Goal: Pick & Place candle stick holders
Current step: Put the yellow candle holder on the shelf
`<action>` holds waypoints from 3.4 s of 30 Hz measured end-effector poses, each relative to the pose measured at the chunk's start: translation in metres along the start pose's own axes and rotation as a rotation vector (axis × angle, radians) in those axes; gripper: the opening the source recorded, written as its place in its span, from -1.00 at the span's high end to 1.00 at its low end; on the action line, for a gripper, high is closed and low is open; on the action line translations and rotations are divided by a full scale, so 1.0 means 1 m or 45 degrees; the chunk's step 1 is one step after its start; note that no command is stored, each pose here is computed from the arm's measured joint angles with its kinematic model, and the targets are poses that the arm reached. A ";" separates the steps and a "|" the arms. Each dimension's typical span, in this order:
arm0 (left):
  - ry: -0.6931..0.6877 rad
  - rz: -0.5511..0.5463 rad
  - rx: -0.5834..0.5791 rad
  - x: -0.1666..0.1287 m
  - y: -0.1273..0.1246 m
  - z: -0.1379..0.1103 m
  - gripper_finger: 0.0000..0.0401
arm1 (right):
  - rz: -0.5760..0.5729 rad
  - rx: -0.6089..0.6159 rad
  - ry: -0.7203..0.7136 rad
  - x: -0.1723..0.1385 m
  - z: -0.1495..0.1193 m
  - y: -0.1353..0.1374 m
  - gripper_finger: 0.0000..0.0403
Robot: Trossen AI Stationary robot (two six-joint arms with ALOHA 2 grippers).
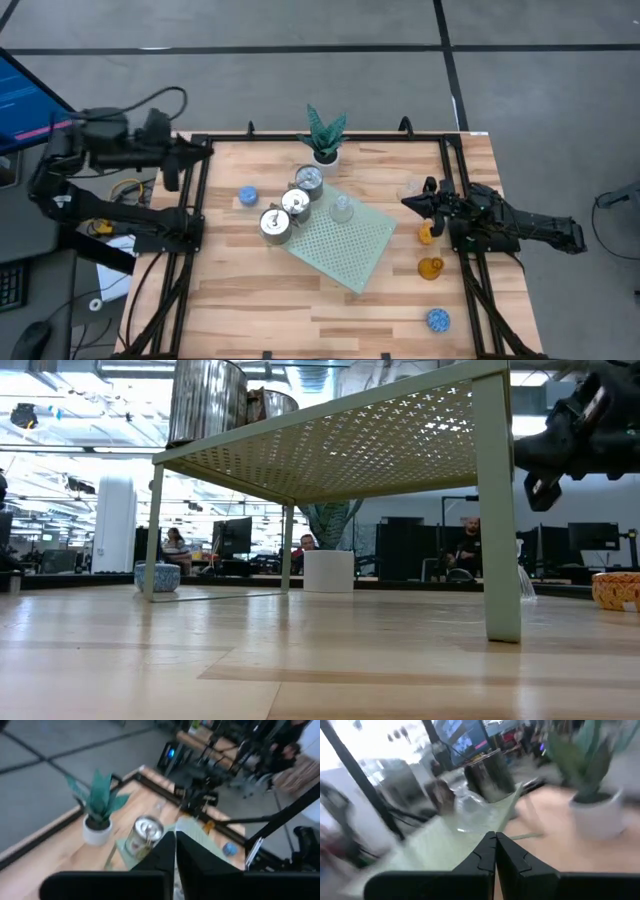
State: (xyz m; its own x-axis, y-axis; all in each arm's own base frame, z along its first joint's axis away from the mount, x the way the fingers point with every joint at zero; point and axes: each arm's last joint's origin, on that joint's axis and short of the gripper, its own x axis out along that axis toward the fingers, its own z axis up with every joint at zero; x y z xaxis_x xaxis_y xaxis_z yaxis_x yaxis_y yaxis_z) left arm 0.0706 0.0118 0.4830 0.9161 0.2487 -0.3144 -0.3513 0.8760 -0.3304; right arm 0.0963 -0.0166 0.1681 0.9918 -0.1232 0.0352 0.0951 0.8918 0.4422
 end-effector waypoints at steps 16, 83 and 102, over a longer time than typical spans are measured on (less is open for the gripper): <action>-0.180 -0.041 0.014 -0.036 0.015 -0.019 0.98 | 0.131 1.047 -0.072 -0.001 0.011 0.008 1.00; -0.178 -0.128 0.001 -0.026 0.048 -0.103 0.96 | 0.565 0.990 1.791 0.169 0.081 0.225 1.00; -0.602 -0.081 -0.113 -0.084 0.079 -0.140 0.98 | 0.176 0.598 1.031 0.080 0.177 0.171 1.00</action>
State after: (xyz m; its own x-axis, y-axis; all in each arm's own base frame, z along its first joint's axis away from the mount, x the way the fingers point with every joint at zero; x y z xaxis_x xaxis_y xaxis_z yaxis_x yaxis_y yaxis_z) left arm -0.0609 0.0019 0.3584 0.9163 0.3747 0.1412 -0.2882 0.8619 -0.4172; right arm 0.1768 0.0486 0.4051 0.7665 0.4674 -0.4405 0.1026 0.5880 0.8024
